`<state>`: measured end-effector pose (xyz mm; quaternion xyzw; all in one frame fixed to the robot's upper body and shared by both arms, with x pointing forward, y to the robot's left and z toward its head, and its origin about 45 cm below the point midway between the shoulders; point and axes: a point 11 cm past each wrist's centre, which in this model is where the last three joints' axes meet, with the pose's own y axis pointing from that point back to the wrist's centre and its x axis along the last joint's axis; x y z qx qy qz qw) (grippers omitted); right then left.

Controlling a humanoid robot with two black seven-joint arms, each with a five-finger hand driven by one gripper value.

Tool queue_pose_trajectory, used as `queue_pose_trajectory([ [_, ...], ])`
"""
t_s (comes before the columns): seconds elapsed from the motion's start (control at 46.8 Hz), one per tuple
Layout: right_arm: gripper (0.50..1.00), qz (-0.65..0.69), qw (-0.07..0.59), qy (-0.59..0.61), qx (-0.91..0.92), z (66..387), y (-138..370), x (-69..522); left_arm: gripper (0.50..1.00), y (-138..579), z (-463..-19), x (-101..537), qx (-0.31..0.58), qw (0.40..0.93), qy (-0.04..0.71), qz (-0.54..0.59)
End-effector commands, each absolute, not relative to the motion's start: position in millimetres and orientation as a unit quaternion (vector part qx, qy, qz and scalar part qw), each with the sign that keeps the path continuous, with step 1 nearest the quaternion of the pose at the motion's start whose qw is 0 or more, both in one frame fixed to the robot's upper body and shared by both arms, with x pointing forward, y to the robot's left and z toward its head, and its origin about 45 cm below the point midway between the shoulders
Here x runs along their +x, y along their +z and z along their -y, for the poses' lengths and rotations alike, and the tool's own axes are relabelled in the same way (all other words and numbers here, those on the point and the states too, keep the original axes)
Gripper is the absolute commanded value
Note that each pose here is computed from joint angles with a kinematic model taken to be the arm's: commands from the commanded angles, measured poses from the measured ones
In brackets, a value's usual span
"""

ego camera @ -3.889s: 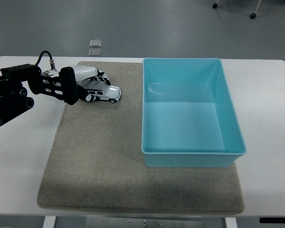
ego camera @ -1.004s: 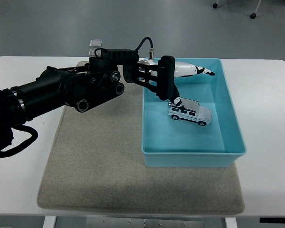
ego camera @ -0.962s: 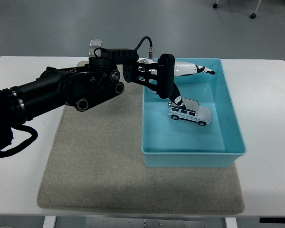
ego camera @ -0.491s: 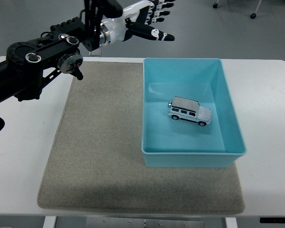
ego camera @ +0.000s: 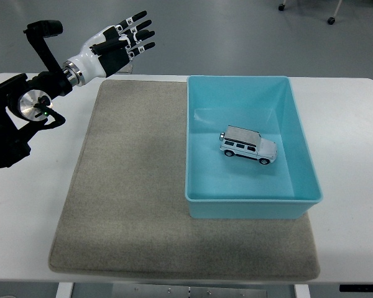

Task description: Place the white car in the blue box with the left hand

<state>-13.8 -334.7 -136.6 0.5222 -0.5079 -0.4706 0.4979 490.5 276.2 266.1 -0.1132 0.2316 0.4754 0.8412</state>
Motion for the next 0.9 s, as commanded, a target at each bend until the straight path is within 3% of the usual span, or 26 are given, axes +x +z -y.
queue_pose_trajectory([
  [0.0, 0.936, 0.508, 0.498, -0.471, 0.522, 334.7, -136.6, -13.7, 1.0, 263.5, -282.7, 489.8, -0.124, 0.831, 0.477, -0.26],
  [0.876, 0.936, 0.5, 0.492, -0.481, 0.525, 328.6, -137.2, -18.6, 1.0, 248.4, -290.2, 482.1, -0.15, 0.813, 0.48, -0.293],
])
